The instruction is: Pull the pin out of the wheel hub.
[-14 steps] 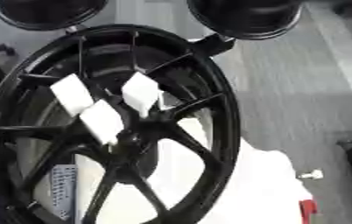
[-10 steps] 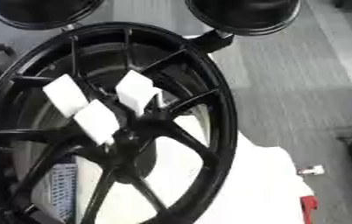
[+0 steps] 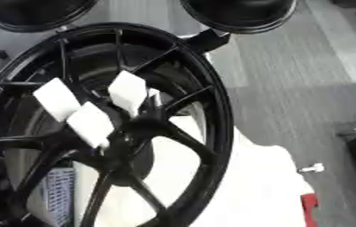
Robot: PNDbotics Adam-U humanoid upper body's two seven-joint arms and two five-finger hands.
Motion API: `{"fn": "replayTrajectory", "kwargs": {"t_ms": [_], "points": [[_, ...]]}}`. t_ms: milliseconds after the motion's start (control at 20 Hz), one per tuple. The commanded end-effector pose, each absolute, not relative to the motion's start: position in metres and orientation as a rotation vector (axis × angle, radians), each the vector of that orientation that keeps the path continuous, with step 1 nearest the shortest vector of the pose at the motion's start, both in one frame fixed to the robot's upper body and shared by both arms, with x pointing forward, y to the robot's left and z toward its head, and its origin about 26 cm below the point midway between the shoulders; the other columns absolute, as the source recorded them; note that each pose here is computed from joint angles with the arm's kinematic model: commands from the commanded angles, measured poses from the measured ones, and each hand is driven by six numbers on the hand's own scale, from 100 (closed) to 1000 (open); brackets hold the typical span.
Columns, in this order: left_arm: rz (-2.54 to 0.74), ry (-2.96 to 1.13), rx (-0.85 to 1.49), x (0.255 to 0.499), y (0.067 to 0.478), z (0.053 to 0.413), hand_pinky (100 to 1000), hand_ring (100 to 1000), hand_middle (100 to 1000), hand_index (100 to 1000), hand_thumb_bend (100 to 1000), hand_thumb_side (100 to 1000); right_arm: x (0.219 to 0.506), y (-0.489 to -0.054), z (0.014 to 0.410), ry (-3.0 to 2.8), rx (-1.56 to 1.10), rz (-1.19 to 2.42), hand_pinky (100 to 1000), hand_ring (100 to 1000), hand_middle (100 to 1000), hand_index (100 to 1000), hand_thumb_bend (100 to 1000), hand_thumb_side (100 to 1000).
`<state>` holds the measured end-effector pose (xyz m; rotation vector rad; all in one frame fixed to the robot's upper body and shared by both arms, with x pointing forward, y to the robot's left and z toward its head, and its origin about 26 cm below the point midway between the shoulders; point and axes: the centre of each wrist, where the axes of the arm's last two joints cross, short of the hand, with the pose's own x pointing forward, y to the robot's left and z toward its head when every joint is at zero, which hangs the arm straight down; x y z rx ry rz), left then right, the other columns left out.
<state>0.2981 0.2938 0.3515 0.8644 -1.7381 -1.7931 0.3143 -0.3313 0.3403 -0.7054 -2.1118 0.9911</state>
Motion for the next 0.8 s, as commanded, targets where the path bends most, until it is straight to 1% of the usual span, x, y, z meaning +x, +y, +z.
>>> {"fn": "replayTrajectory", "kwargs": {"t_ms": [50, 150, 450, 550, 800], "points": [[-1.927, -1.615, 0.86, 0.298, 0.293, 0.362, 862, 819, 751, 882, 105, 603, 0.306, -0.334, 0.354, -2.141, -0.749, 0.994, 821, 694, 630, 785, 100, 347], [-1.977, -1.574, 0.831, 0.301, 0.29, 0.362, 862, 820, 751, 883, 102, 610, 0.306, -0.334, 0.354, -2.145, -0.747, 0.985, 820, 691, 627, 784, 100, 355], [-2.098, -1.454, 0.736, 0.304, 0.279, 0.356, 863, 825, 760, 881, 165, 621, 0.306, -0.333, 0.353, -2.155, -0.742, 0.972, 818, 686, 624, 783, 100, 377], [-2.116, -1.43, 0.697, 0.304, 0.276, 0.353, 861, 826, 759, 879, 170, 635, 0.306, -0.333, 0.353, -2.156, -0.743, 0.971, 818, 686, 624, 783, 100, 381], [-2.175, -1.39, 0.609, 0.297, 0.268, 0.348, 860, 830, 761, 878, 177, 650, 0.307, -0.334, 0.351, -2.156, -0.74, 0.963, 817, 683, 621, 783, 100, 419]]}}
